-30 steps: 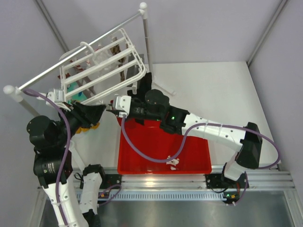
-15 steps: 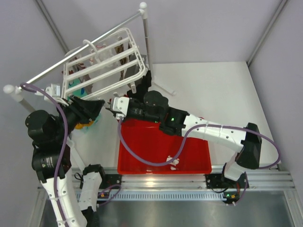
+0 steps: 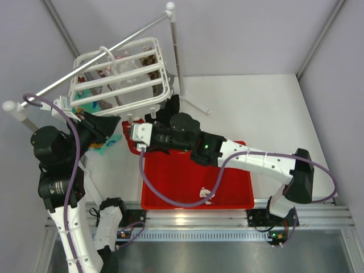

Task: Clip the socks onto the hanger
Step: Open the clamp at the hanger.

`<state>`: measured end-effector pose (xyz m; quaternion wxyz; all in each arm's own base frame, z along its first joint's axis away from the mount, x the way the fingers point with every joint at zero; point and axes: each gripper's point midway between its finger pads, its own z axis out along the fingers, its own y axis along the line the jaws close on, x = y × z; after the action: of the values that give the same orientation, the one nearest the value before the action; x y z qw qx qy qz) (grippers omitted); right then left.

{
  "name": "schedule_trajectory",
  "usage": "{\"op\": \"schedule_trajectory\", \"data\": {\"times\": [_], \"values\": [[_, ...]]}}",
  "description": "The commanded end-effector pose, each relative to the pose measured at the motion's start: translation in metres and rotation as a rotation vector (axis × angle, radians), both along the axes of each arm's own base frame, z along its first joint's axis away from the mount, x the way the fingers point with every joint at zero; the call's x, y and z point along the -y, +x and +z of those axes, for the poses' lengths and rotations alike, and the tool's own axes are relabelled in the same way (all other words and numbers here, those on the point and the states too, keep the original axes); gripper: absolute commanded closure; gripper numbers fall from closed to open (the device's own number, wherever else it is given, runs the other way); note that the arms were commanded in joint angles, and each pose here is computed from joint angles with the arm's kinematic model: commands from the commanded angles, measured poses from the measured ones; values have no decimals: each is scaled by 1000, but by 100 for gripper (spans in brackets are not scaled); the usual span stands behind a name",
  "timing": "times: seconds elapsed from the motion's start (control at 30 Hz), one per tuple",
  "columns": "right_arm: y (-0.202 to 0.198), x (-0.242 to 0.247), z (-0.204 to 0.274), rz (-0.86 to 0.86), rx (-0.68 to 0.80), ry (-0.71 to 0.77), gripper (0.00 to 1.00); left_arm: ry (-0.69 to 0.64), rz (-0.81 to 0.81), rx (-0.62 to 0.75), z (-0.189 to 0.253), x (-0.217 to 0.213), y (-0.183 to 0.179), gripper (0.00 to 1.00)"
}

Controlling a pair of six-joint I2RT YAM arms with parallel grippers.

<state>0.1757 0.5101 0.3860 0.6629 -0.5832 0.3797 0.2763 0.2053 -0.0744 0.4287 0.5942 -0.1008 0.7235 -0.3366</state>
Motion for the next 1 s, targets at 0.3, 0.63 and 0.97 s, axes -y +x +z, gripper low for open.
{"op": "schedule_trajectory", "data": {"times": [0.3, 0.63, 0.97], "values": [[-1, -3, 43, -22, -61, 135, 78, 21, -24, 64, 12, 4, -3, 85], [40, 4, 35, -172, -106, 144, 79, 137, 41, 131, 27, -2, -33, 48], [67, 23, 30, -248, -124, 136, 79, 294, 192, 43, 5, -35, -30, 51]]}}
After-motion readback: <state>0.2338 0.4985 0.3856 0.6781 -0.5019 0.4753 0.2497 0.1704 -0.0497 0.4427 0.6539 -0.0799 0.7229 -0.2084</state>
